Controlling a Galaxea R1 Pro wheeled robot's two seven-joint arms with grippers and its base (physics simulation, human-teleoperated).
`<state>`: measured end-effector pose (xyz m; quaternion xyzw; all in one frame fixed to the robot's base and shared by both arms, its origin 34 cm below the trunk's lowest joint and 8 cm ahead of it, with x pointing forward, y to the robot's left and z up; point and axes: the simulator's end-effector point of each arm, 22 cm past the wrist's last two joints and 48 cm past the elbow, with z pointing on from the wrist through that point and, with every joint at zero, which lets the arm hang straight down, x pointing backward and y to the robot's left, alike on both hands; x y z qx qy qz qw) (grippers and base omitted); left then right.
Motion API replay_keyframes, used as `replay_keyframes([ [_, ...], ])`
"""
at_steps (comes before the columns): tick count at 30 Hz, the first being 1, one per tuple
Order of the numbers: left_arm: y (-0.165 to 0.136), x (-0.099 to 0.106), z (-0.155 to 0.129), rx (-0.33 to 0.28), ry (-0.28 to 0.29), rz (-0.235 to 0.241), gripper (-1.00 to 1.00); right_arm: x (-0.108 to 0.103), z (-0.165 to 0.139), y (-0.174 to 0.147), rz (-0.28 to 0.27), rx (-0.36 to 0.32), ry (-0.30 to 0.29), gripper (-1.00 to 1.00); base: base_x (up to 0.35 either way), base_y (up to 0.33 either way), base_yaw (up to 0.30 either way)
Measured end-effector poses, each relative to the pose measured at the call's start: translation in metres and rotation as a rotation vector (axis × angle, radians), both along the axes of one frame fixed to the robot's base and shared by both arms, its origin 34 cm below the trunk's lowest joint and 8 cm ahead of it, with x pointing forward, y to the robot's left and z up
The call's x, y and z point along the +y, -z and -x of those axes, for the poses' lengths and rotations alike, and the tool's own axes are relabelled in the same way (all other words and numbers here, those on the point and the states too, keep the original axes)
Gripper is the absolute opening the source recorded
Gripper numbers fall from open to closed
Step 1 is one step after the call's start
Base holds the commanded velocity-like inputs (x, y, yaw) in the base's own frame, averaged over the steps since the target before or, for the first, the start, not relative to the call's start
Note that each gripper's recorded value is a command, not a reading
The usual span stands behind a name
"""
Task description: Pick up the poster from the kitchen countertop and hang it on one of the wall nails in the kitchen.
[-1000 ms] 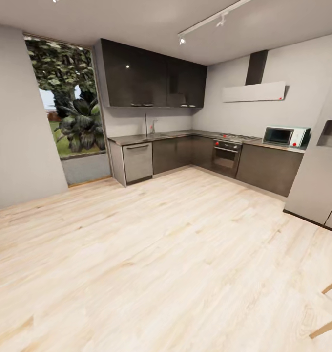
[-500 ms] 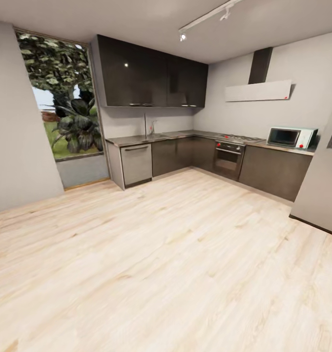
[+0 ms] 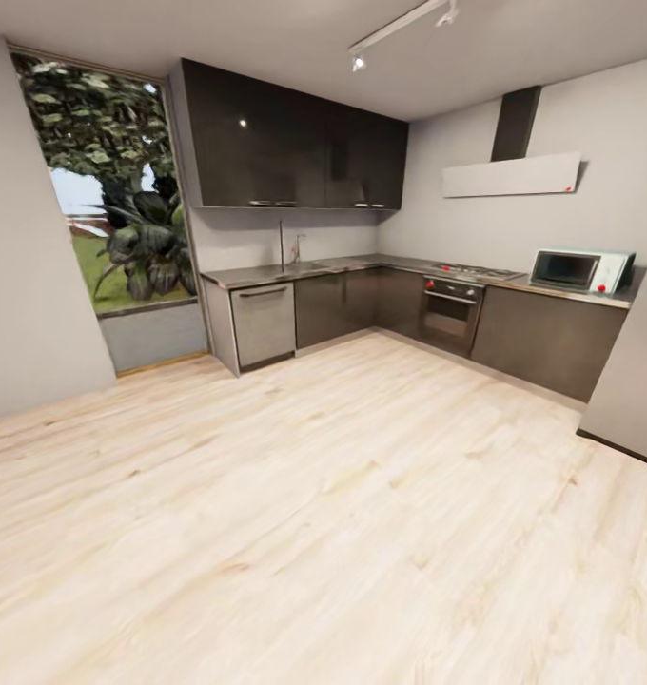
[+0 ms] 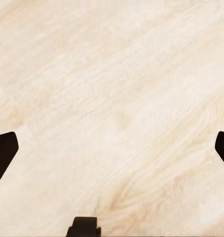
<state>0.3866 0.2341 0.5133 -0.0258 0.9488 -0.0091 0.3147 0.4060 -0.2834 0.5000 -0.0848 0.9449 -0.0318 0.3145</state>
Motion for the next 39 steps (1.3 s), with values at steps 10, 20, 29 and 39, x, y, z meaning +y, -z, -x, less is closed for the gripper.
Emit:
replay_keyframes([
  [10,0.0001,0.0,0.0002,0.0,0.0,0.0,1.0,0.0002,0.0,0.0,0.0,0.0,-0.001,1.0,0.335,0.0,0.0],
  [20,0.0001,0.0,0.0003,0.001,0.0,0.0,1.0,0.0003,0.0,0.0,0.0,0.0,-0.002,1.0,0.335,0.0,0.0],
  [29,0.0001,-0.0001,0.0001,0.0,0.0,0.0,1.0,0.0003,0.0,0.0,0.0,0.0,-0.002,1.0,0.335,0.0,0.0],
  [39,0.0,0.0,0.0001,0.0,0.0,0.0,1.0,0.0002,0.0,0.0,0.0,0.0,-0.001,1.0,0.335,0.0,0.0],
])
